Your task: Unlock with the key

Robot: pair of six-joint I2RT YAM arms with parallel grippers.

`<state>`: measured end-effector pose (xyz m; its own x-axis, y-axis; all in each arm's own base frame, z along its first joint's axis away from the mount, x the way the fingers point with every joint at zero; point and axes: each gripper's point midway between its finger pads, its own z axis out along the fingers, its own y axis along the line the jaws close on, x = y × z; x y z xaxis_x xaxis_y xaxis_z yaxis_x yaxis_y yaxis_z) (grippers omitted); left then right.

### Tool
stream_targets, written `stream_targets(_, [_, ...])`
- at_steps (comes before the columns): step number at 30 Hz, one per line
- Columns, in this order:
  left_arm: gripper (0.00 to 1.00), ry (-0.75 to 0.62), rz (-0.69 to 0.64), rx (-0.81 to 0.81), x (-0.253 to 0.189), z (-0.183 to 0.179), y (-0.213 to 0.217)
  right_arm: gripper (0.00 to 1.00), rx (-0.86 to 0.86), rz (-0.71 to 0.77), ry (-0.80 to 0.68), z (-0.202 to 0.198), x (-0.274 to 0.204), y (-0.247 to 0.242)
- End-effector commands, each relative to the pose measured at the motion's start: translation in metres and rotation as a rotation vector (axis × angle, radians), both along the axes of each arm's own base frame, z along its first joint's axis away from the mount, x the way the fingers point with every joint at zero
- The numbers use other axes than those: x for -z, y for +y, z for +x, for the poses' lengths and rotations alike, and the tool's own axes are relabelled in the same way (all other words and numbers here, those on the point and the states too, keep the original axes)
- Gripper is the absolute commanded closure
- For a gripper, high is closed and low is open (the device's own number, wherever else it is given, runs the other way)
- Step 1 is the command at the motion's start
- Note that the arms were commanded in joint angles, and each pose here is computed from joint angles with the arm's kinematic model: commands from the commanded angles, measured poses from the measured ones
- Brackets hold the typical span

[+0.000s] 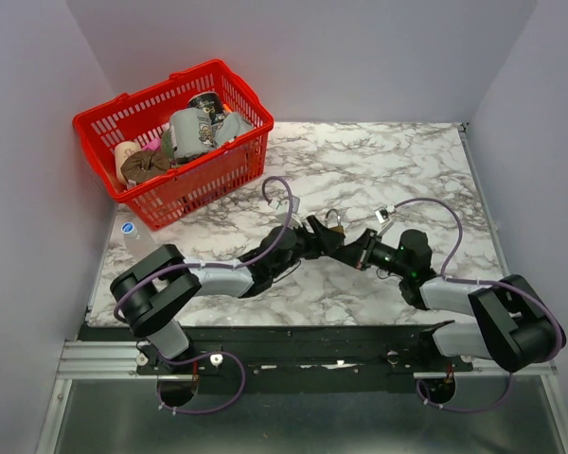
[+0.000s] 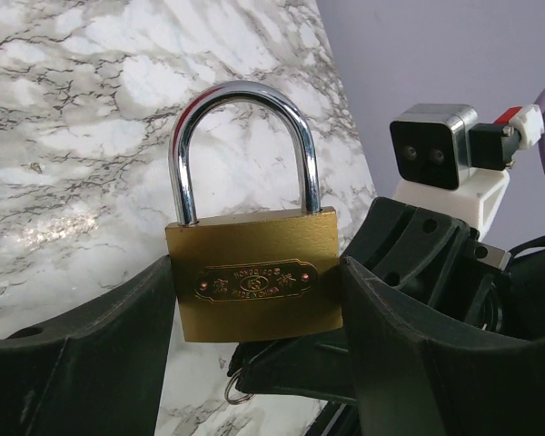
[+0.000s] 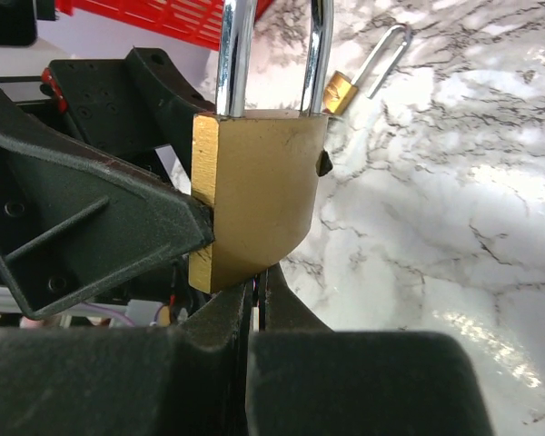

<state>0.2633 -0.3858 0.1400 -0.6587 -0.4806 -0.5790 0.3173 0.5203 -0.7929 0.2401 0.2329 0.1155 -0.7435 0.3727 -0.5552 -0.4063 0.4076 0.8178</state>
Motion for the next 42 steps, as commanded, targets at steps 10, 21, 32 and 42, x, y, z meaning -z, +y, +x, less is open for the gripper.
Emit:
stream_targets(10, [1.00, -0.090, -0.214, 0.428, -0.066, -0.093, -0.035, 0.99, 0.022, 0.189, -0.255, 0.011, -0.090, 0.003])
stream_targets(21, [1.00, -0.033, 0.002, 0.263, -0.049, -0.061, -0.030, 0.83, 0.069, -0.003, -0.259, 0.013, -0.065, -0.009])
stream_targets(32, [1.00, -0.027, 0.192, 0.113, -0.031, -0.021, -0.015, 0.32, 0.079, -0.183, -0.250, -0.012, -0.044, -0.032])
stream_targets(42, [1.00, -0.082, 0.245, 0.198, -0.012, -0.029, -0.002, 0.24, 0.161, -0.273, -0.312, -0.009, -0.080, -0.050])
